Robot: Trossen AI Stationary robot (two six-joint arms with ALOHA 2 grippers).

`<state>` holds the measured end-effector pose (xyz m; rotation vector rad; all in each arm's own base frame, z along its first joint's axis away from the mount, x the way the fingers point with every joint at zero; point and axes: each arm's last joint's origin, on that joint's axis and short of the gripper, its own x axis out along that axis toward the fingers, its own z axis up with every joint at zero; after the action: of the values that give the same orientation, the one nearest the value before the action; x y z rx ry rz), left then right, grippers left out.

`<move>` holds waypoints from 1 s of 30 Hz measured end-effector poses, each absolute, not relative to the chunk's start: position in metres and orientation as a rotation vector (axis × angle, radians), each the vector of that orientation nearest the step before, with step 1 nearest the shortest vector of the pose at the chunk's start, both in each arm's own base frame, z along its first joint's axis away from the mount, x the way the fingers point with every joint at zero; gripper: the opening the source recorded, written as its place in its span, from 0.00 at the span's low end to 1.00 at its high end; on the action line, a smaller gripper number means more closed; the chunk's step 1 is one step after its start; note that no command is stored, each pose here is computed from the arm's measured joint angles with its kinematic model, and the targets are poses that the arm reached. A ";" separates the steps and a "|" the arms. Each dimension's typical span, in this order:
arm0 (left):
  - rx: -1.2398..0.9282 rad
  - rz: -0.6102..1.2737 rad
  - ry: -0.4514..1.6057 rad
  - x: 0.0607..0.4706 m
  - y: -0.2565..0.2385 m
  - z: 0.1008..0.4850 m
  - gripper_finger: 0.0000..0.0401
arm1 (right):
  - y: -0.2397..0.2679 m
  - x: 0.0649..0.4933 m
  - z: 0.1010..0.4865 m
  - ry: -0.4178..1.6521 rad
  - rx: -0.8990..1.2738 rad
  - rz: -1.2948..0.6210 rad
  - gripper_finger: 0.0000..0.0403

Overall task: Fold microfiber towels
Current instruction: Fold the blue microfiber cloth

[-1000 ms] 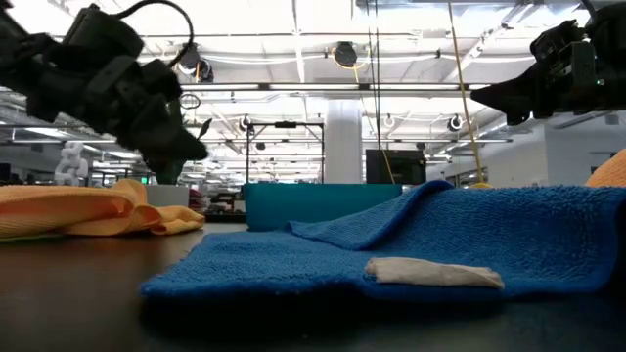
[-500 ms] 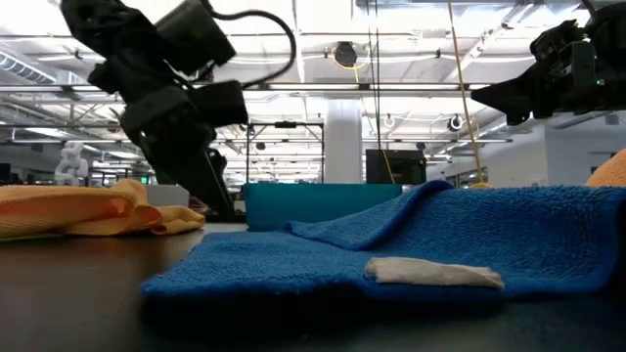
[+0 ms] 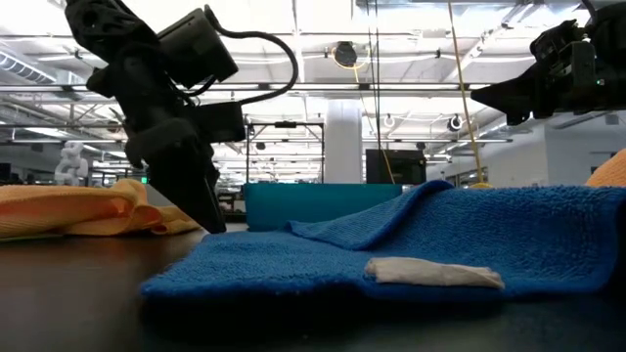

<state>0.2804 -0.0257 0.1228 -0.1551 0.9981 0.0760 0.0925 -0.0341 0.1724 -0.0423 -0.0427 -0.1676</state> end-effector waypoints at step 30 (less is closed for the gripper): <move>0.169 -0.018 0.889 0.290 -0.037 0.119 0.01 | -0.034 0.092 0.172 -0.042 -0.042 -0.168 0.00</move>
<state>0.2899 -0.0367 0.1193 0.1685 0.8889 -0.0176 0.0925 -0.0342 0.1723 -0.0425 -0.0425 -0.1675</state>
